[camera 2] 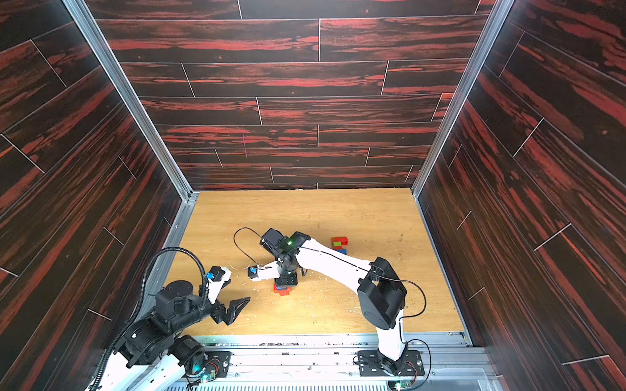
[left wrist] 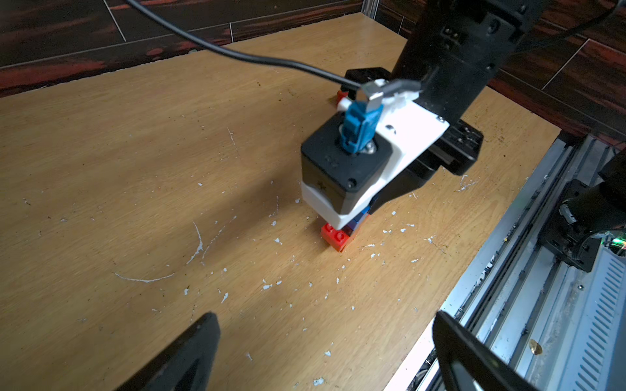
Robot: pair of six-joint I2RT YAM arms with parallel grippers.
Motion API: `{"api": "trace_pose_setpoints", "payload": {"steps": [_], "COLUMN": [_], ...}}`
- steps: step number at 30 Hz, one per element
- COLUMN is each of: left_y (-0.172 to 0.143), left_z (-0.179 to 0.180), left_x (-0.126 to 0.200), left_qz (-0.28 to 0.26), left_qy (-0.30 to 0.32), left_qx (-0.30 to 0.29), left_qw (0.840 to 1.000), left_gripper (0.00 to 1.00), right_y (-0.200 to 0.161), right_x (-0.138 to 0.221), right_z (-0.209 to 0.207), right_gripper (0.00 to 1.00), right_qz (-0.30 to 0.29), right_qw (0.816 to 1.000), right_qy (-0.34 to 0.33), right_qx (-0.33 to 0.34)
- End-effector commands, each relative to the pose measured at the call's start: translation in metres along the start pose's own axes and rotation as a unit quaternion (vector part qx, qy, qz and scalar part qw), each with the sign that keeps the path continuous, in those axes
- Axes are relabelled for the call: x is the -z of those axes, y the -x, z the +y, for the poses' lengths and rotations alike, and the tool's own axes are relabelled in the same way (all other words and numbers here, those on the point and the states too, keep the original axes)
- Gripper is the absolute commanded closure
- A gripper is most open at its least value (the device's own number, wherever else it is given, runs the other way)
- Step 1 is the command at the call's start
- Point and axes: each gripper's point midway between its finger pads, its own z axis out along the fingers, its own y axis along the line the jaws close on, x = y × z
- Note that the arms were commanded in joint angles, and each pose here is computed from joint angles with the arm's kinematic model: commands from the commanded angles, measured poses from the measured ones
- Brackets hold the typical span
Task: Assemble the letter f with lego
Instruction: Assemble the lego brick with the lego brick.
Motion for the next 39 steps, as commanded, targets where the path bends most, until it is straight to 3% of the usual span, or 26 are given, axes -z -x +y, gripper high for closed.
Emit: {"api": "trace_pose_setpoints", "payload": {"steps": [1, 10, 21, 39], "left_y": [0.000, 0.000, 0.000, 0.000], "left_z": [-0.003, -0.004, -0.004, -0.003], "left_x": [0.000, 0.001, 0.000, 0.000], "left_qz": [-0.004, -0.005, -0.005, -0.003], "left_qy": [-0.008, -0.010, -0.011, -0.007], "left_qx": [-0.005, -0.005, -0.006, -0.004], "left_qw": [1.000, 1.000, 1.000, 1.000], "left_gripper": [0.00, 0.00, 0.00, 0.00], "right_y": [-0.036, -0.068, -0.063, -0.016], "right_x": [-0.041, -0.055, -0.060, -0.014], "right_z": [0.031, 0.044, 0.039, 0.008], "right_gripper": [0.78, 0.79, 0.80, 0.68], "right_qz": [0.084, 0.142, 0.141, 0.029], "right_qw": [0.994, 0.987, 0.987, 0.997], "right_qy": [0.065, 0.073, 0.074, 0.048], "right_qx": [0.010, 0.015, 0.008, -0.060]}}
